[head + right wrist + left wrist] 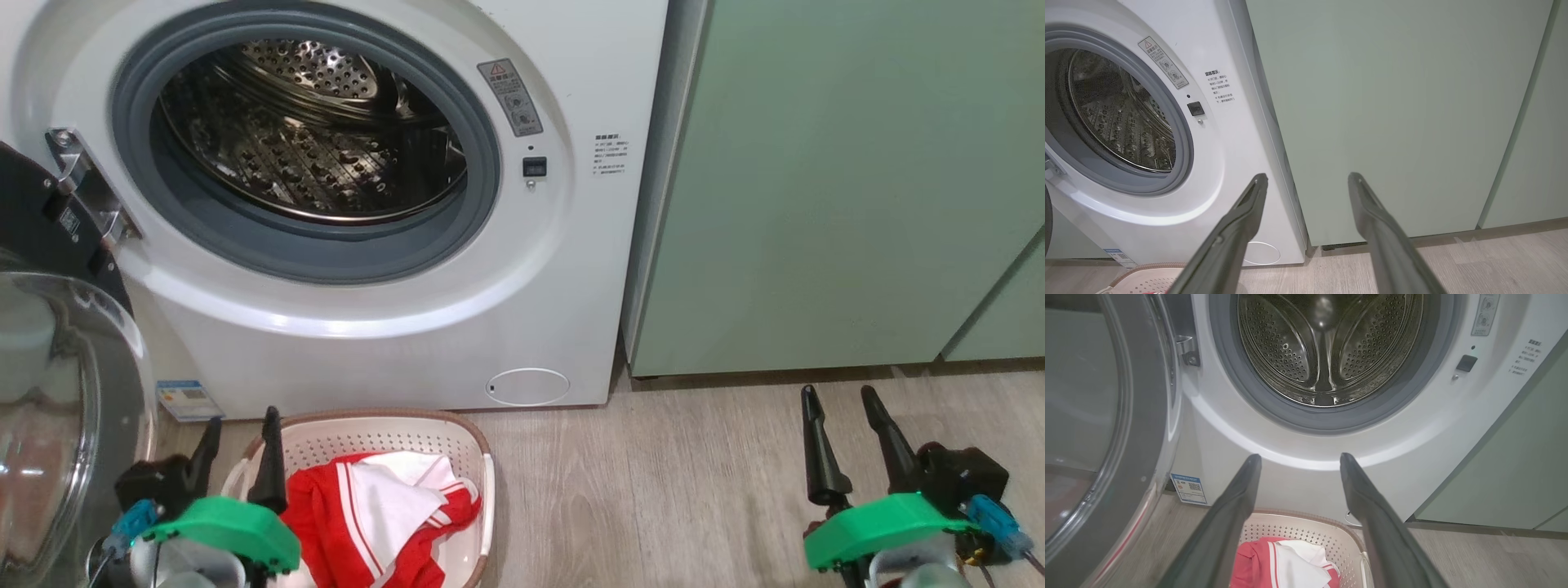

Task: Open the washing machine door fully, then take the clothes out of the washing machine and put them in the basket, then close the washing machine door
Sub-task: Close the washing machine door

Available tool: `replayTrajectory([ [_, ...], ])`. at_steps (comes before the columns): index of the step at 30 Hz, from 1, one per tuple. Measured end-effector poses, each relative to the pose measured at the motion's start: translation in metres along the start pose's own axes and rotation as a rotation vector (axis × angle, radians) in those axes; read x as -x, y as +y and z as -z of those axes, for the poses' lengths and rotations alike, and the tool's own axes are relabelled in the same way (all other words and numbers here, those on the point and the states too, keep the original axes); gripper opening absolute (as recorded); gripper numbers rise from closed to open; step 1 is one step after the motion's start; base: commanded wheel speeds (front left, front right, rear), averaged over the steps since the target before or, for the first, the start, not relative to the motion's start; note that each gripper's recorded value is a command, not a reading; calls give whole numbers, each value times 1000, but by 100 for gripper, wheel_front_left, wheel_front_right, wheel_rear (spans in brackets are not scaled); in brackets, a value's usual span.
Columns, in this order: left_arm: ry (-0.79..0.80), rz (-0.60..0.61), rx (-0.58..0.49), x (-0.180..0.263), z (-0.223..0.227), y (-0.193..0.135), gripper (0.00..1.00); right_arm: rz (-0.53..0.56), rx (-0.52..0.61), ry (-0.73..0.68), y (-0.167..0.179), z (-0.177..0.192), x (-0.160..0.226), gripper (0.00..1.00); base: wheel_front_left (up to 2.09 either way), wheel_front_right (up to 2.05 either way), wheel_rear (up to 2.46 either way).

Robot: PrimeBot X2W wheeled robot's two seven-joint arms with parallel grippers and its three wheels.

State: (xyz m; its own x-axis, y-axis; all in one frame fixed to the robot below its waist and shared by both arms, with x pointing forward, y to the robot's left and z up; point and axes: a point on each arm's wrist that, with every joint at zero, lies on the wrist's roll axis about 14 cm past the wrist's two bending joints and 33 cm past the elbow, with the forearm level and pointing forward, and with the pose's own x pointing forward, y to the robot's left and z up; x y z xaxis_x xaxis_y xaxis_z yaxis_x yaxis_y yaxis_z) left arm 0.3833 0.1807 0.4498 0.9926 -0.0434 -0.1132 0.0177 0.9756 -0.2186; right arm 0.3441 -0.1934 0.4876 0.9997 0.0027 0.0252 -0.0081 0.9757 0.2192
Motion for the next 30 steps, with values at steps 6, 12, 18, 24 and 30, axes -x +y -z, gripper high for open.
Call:
replayTrajectory([
  [6, 1, -3, -14, 1, 0, 2, 100, 0, -2, -3, 0, -1, 0, 100, 0, 0, 0],
  [12, 8, -8, -16, 2, 2, 3, 100, -2, -5, -1, 2, 0, -1, 100, 0, 0, 0],
  [18, 14, -6, -31, 2, 4, 4, 100, -1, -6, 3, 2, 1, -1, 100, -20, 20, 0],
  [24, 16, -5, -33, 1, 4, 4, 100, 2, -10, 5, 2, 2, -1, 100, -116, 116, 0],
  [30, 15, -5, -35, 0, 3, 4, 100, 2, -12, 8, 2, 3, -1, 100, -194, 194, 0],
])
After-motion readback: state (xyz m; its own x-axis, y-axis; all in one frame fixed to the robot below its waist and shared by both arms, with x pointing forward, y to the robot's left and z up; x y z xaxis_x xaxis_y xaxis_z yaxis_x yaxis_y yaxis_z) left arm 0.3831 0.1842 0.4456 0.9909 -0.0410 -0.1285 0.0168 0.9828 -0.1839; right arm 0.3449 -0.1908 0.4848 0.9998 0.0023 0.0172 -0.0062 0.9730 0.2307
